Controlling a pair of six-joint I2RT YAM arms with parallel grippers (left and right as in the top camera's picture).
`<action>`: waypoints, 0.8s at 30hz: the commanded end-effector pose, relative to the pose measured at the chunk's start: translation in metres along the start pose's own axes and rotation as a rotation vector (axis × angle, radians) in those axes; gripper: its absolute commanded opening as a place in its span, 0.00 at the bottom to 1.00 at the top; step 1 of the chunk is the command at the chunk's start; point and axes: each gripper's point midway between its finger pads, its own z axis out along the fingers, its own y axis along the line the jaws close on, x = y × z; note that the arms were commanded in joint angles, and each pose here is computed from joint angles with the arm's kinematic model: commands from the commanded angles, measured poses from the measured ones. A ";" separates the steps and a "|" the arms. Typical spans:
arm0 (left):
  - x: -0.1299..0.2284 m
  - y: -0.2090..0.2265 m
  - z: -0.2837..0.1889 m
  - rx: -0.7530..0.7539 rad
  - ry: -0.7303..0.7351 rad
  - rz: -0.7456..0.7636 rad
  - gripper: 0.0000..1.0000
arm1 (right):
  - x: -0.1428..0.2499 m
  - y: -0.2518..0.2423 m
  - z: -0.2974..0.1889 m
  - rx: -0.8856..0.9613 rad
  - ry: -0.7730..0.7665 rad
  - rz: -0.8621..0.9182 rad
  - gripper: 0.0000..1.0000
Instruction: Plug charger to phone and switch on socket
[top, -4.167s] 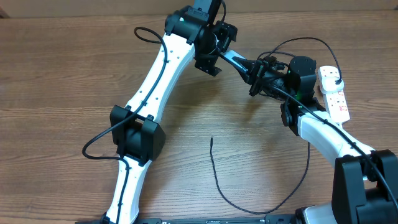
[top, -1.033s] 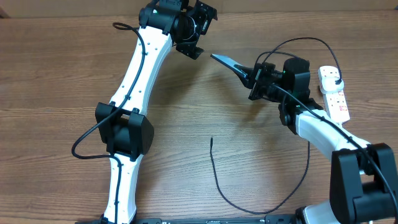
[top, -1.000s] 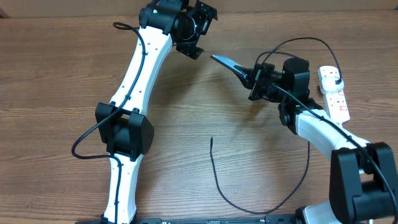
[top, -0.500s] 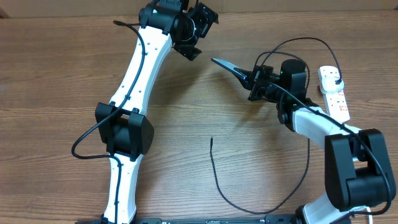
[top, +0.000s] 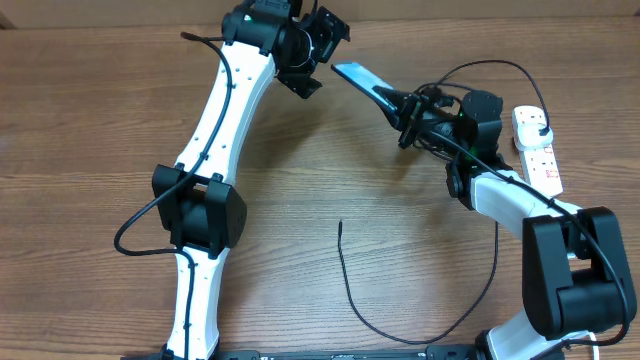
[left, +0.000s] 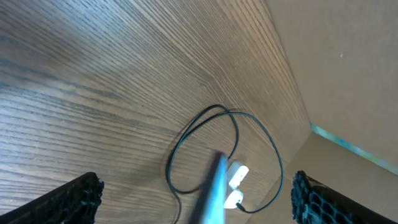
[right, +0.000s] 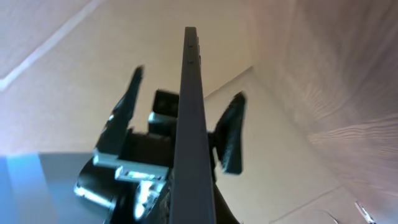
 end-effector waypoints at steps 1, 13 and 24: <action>-0.006 -0.011 -0.016 0.050 0.010 0.023 1.00 | 0.015 0.021 0.000 -0.033 0.048 0.086 0.04; 0.003 -0.035 -0.025 0.180 0.118 0.080 1.00 | 0.016 0.031 -0.001 -0.075 0.046 0.056 0.04; 0.012 -0.041 -0.025 0.214 0.158 0.151 1.00 | 0.017 0.043 -0.002 -0.124 0.040 0.024 0.04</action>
